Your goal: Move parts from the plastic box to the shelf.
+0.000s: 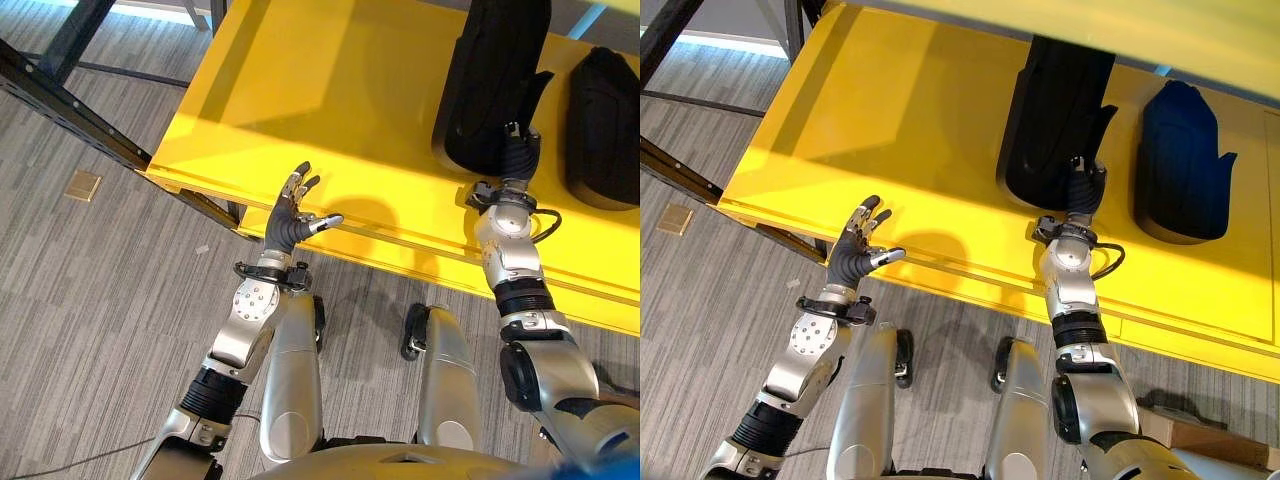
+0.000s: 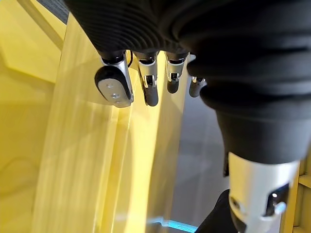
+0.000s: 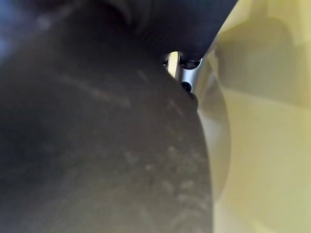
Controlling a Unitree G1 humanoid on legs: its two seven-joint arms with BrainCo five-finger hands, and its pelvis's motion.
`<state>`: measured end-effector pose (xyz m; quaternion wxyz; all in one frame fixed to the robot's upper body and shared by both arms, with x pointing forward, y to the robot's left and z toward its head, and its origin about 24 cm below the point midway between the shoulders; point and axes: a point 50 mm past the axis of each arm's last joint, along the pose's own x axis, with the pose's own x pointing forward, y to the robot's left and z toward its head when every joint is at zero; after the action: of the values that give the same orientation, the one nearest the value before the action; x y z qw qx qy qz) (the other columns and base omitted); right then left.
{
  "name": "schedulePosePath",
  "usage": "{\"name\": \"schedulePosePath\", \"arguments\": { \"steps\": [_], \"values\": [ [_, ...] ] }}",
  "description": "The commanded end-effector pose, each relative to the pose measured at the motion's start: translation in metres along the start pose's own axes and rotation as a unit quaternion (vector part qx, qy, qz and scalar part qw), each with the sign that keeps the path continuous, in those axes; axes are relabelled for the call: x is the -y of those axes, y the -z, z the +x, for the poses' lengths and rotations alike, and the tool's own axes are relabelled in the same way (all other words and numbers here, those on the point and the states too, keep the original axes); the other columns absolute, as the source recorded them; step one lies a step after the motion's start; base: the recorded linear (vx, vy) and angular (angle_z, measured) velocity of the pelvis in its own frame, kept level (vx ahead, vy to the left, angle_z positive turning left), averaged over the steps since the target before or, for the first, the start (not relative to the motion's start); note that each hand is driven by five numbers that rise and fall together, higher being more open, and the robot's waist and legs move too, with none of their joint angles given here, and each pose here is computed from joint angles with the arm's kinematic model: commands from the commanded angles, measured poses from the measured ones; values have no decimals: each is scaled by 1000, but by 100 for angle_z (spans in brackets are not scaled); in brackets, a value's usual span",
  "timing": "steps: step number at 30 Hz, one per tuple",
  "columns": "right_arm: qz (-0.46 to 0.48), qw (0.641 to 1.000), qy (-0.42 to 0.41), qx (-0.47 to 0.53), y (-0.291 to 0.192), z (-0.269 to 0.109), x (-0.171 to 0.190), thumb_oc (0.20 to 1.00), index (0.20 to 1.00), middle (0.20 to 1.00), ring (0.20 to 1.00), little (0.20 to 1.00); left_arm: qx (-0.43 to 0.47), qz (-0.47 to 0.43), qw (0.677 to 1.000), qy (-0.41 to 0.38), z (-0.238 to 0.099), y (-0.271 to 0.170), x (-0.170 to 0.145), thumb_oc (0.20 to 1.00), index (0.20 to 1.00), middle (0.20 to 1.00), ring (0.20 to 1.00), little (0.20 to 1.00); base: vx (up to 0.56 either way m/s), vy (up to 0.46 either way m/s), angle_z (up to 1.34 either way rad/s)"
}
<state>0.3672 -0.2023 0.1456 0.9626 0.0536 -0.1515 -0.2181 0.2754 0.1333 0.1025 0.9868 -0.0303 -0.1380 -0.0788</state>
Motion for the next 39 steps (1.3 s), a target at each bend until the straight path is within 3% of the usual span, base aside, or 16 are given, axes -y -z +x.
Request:
{"name": "schedulePosePath", "arguments": {
  "steps": [1, 6, 16, 26, 39],
  "values": [
    [-38, 990, 41, -126, 59, -24, 24, 1000, 1000, 1000, 1000, 1000, -34, -8, 999, 6, -8, 16, 13, 1000, 1000, 1000, 1000, 1000, -32, -4, 1],
    [-14, 996, 38, -82, 40, -15, 14, 1000, 1000, 1000, 1000, 1000, -10, 6, 1000, 9, -4, 8, 19, 1000, 1000, 1000, 1000, 1000, -26, -8, 1],
    [156, 987, 19, 25, -29, -18, -15, 1000, 1000, 1000, 1000, 1000, 33, 22, 999, 2, 10, -16, 11, 1000, 1000, 1000, 1000, 1000, -24, -14, 5],
    [189, 978, 5, 84, -58, -33, -25, 1000, 1000, 1000, 1000, 1000, 44, 31, 999, 7, 13, -23, 13, 1000, 1000, 1000, 1000, 1000, -9, -8, 4],
    [176, 980, -68, 61, -47, -50, -43, 1000, 1000, 1000, 1000, 1000, 38, 38, 999, -1, 13, -21, 9, 1000, 1000, 1000, 1000, 1000, 0, 0, 0]
  ]
}}
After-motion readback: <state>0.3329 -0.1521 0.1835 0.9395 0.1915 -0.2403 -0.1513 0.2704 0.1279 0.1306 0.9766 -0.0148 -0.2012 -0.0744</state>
